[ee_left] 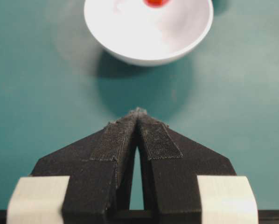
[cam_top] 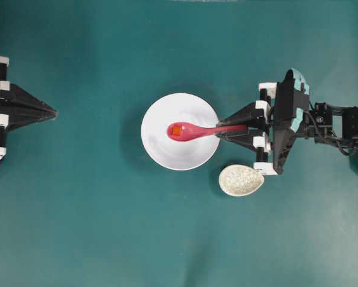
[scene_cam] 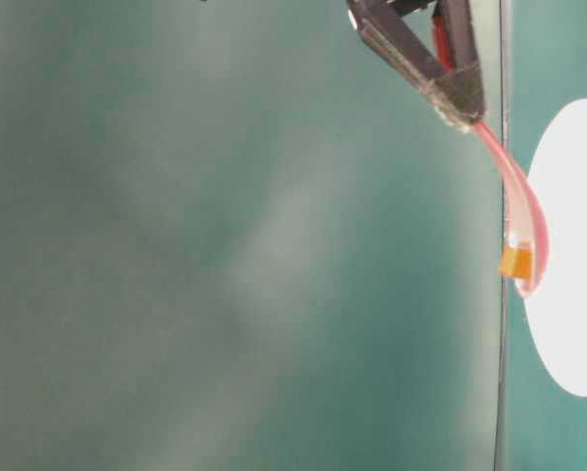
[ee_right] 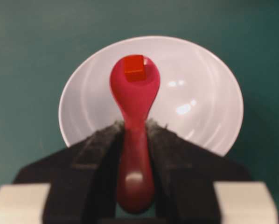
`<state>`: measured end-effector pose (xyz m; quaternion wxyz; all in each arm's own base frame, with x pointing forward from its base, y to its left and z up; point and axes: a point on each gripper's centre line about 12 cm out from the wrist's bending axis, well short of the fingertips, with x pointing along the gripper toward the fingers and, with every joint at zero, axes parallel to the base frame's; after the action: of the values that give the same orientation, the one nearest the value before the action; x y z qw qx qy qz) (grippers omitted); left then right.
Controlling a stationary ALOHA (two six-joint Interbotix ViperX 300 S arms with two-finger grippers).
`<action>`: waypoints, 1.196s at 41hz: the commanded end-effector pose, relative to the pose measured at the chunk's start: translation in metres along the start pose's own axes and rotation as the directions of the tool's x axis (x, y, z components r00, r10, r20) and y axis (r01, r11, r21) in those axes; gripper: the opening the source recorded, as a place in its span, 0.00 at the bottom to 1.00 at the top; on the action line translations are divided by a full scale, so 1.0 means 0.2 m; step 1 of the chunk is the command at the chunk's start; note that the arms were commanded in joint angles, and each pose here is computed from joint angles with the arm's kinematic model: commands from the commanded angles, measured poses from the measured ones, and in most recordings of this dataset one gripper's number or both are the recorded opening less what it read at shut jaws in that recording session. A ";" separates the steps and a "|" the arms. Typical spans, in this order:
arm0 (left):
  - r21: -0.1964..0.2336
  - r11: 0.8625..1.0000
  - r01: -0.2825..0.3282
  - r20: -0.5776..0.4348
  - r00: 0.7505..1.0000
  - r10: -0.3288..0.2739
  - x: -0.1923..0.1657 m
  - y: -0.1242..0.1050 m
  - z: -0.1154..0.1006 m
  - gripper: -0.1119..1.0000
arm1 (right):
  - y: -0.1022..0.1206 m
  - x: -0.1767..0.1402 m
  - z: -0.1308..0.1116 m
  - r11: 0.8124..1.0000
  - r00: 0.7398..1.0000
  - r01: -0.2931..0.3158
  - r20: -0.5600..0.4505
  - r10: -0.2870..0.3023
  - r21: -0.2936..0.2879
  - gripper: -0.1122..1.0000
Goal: Grip the spoon and scoop the red block from the bowl with right arm.
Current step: 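Raise the spoon holding the red cube above the white bowl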
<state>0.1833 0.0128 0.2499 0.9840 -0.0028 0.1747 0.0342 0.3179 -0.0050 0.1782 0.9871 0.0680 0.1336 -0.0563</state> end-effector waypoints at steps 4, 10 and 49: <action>0.003 1.000 -0.004 0.021 1.000 0.004 0.00 0.00 0.04 0.10 | 0.01 -0.02 0.14 1.000 0.996 -0.009 0.085 0.008 0.014 0.32; 0.002 1.000 -0.004 0.021 1.000 0.004 0.00 0.00 0.04 0.10 | 0.01 -0.05 0.20 1.000 0.995 -0.010 0.096 0.008 0.018 0.32; 0.002 1.000 -0.004 0.023 1.000 0.004 0.00 0.00 0.04 0.10 | -0.01 -0.17 0.44 0.999 0.988 -0.018 0.151 0.012 0.039 0.32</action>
<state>0.1832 0.0127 0.2501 0.9841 -0.0027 0.1740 0.0342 0.3047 -0.0160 0.2569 0.9915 0.0842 0.0814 -0.0568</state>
